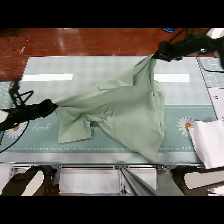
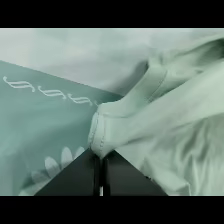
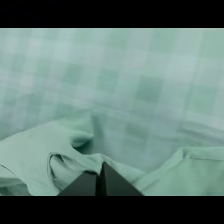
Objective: Fold the shirts.
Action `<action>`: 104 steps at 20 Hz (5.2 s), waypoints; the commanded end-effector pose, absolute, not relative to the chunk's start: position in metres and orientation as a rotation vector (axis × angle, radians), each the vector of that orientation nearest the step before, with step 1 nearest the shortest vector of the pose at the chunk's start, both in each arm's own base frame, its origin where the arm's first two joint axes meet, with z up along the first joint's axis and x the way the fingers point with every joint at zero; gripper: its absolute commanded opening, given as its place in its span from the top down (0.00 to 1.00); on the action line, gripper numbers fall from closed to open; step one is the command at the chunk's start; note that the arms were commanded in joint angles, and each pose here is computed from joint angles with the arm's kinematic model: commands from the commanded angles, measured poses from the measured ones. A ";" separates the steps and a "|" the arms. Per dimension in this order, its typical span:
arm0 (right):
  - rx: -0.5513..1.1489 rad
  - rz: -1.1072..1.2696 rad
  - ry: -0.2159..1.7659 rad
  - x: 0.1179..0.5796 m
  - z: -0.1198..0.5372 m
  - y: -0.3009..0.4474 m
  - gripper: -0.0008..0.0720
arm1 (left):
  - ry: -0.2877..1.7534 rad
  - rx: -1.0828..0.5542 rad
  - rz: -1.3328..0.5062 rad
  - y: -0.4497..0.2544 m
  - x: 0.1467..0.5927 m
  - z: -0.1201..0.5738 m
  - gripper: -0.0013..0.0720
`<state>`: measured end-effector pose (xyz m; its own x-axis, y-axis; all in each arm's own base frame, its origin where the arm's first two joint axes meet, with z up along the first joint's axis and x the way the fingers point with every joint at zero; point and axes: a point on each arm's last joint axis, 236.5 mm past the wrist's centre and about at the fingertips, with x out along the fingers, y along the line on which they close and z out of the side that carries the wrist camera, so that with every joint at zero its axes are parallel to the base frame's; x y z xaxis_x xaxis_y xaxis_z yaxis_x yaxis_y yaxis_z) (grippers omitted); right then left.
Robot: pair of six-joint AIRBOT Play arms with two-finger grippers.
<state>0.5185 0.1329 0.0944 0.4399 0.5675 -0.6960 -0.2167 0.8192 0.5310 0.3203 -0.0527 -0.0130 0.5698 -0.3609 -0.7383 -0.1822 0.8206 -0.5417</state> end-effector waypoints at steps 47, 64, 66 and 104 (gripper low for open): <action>0.656 0.216 1.895 0.123 -0.118 0.109 0.43 | 1.323 -1.099 -0.526 -0.071 0.343 -0.050 0.95; 0.335 0.580 0.596 0.383 0.311 0.138 0.96 | 0.258 -0.773 -0.656 -0.036 0.440 0.347 0.96; 0.225 0.562 0.430 0.356 0.395 0.126 0.96 | 0.078 -0.635 -0.633 -0.037 0.407 0.432 0.96; 0.565 0.267 1.005 0.522 0.011 0.048 0.96 | 1.072 -0.572 -0.115 -0.050 0.511 0.000 0.95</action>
